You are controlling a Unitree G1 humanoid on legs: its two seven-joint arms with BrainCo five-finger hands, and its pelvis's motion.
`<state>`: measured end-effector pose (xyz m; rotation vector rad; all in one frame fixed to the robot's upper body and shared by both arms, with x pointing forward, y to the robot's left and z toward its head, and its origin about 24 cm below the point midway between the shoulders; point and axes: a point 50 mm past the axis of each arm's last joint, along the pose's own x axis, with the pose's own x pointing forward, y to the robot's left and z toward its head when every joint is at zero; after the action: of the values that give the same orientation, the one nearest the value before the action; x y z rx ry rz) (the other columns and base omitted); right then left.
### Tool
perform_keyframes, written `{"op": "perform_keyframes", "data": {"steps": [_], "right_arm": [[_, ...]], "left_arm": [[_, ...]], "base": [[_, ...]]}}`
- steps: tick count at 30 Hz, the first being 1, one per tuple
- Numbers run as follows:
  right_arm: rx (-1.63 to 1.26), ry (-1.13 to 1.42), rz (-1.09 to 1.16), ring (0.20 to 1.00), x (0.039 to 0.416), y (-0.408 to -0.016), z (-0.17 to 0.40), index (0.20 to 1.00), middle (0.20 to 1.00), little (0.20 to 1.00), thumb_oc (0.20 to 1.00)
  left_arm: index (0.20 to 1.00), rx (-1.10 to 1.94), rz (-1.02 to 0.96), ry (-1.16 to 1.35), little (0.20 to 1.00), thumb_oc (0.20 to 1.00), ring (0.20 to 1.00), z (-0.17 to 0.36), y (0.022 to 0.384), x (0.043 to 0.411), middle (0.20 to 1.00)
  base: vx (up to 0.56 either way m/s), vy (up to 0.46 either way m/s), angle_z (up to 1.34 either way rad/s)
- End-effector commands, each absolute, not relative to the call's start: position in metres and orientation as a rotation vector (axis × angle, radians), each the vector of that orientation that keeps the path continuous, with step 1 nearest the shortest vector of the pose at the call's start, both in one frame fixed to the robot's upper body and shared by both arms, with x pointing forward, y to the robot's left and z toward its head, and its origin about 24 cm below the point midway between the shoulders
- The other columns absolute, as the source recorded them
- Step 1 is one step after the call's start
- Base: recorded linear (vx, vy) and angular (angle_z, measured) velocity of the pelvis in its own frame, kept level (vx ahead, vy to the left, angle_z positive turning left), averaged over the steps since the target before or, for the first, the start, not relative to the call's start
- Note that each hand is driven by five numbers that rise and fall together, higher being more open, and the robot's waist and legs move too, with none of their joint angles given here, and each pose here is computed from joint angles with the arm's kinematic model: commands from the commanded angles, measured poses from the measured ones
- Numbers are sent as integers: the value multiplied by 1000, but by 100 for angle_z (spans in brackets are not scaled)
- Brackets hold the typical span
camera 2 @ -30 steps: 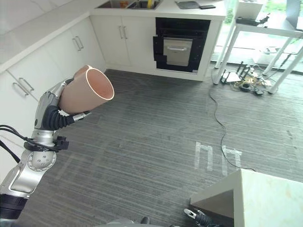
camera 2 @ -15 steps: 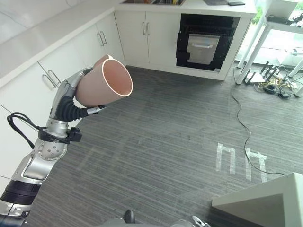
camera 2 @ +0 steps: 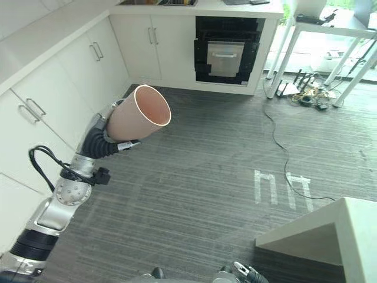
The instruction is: Place the dishes in the dishwasher.
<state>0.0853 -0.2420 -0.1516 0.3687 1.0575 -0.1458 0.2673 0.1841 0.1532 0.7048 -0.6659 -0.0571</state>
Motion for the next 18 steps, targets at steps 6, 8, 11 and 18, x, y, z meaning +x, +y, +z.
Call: {"op": "perform_keyframes", "data": {"steps": [6, 8, 11, 18], "right_arm": [[368, 1100, -162, 1000, 87, -239, -155, 1000, 1000, 1000, 1000], [362, 1158, -192, 1000, 71, -244, -158, 1000, 1000, 1000, 1000], [255, 1021, -43, 1000, 107, -269, -140, 1000, 1000, 1000, 1000], [374, 1082, -109, 1000, 87, -257, -150, 1000, 1000, 1000, 1000]], "left_arm": [[200, 642, -8, -822, 200, 200, 200, 176, 179, 267, 200], [200, 645, -3, -841, 200, 200, 200, 178, 177, 268, 200], [200, 783, -1, -793, 200, 200, 200, 174, 186, 276, 200], [200, 728, 97, -744, 200, 200, 200, 175, 192, 284, 200]], "base": [[60, -76, -11], [60, -45, -6], [79, 2, -10], [106, -74, -4]]}}
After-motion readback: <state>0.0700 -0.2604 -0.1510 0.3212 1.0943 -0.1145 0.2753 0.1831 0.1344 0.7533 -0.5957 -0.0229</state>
